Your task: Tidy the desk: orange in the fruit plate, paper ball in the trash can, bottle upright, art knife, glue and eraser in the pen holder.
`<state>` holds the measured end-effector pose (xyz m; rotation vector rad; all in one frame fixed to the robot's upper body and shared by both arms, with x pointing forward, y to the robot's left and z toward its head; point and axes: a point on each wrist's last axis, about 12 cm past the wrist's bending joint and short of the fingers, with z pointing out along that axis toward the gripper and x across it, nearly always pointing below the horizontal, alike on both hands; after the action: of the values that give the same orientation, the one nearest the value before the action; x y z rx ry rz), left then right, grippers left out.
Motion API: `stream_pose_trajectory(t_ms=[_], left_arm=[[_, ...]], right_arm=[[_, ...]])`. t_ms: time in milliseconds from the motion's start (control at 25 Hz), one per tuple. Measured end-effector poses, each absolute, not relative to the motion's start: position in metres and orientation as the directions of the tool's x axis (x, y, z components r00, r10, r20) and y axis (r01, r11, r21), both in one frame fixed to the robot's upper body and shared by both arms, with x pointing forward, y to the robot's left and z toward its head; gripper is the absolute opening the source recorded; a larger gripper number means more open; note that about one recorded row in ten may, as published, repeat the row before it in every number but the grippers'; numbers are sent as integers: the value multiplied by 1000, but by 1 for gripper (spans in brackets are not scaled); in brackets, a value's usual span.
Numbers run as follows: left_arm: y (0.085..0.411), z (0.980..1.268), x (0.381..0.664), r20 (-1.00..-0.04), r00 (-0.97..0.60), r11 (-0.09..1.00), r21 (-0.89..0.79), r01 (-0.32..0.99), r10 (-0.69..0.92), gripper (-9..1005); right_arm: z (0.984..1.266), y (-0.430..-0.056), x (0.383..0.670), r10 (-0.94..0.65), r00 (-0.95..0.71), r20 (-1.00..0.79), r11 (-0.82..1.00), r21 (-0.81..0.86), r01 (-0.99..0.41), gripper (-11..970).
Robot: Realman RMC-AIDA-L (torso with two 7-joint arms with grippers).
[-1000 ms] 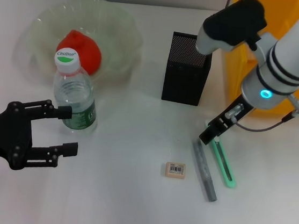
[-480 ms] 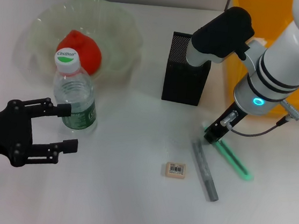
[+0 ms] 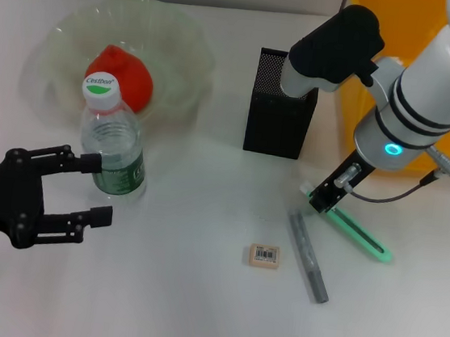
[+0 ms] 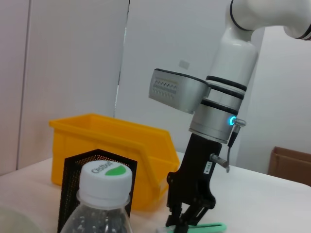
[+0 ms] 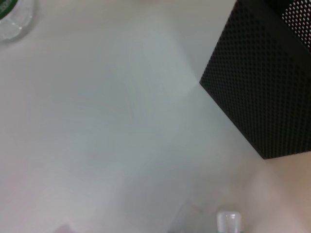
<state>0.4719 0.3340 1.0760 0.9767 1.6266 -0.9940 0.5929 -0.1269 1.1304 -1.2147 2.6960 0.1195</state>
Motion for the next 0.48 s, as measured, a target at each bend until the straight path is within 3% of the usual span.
stream_pose_trajectory(t_ms=[240, 280, 360, 400, 440, 480], left_arm=[[336, 1077, 471, -960, -252, 360, -194, 913, 121, 781], [337, 1077, 471, -958, -261, 360, -203, 910, 118, 781], [338, 1078, 470, -957, -268, 360, -212, 909, 113, 781], [338, 1078, 469, -957, -267, 357, -213, 909, 111, 781], [338, 1078, 469, -957, -267, 357, -213, 909, 111, 781], [338, 1078, 468, -957, -268, 355, -215, 910, 108, 781]], right_arm=[[1182, -151, 588, -691, -648, -320, 664, 73, -744, 166], [1212, -171, 588, -623, -653, -431, 673, 132, -728, 166], [1225, -181, 588, -579, -651, -492, 673, 163, -722, 166], [1244, -202, 591, -476, -627, -617, 661, 219, -718, 173], [1244, -202, 591, -476, -627, -617, 661, 219, -718, 179], [1255, -222, 594, -374, -566, -735, 636, 240, -733, 186]])
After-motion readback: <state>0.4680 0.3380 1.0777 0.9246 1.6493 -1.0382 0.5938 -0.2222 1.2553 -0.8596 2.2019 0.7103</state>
